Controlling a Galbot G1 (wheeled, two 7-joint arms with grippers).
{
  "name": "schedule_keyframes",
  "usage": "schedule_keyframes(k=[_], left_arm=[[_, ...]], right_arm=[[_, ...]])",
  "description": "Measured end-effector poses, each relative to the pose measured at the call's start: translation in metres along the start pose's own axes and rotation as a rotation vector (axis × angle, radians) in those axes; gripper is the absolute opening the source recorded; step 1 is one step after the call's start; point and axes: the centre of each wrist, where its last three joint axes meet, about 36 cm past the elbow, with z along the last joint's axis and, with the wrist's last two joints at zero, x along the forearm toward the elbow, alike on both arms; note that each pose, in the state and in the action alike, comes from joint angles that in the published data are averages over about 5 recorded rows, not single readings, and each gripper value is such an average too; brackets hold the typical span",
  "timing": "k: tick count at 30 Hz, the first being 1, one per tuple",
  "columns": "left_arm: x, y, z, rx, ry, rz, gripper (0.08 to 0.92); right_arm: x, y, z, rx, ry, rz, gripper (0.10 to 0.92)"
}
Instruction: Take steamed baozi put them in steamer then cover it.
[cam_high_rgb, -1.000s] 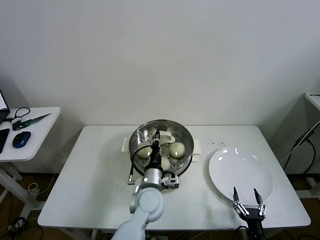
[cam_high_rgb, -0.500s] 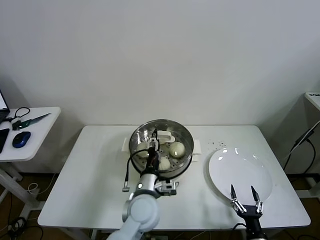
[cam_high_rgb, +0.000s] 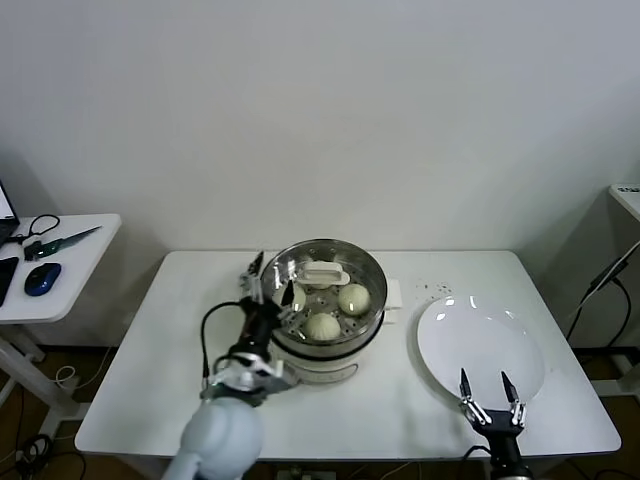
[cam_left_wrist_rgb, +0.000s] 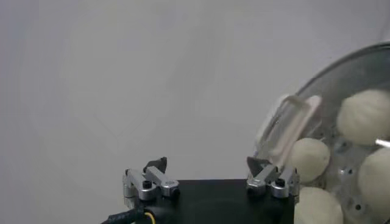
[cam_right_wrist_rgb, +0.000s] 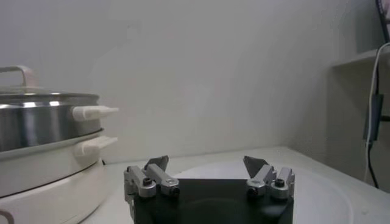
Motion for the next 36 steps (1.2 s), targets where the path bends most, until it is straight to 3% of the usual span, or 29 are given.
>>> schedule_keyframes(k=[7,15,23,36], left_arm=[[0.022,0.022,0.070,0.349,0.012,0.017,0.823],[0.050,0.004,0.129,0.662,0.024,0.014,0.823],[0.070,-0.029,0.170,0.800,0.065,-0.012,0.823],[0.090,-0.051,0.196,0.887,0.103,-0.055,0.823]], right_arm=[[-0.002,0.001,-0.001,0.022,-0.015,0.003,0.823],[-0.004,0.003,-0.001,0.038,-0.014,-0.001,0.823],[-0.001,0.003,0.000,0.039,-0.004,-0.007,0.823],[0.000,0.007,0.001,0.033,-0.001,-0.022,0.823]])
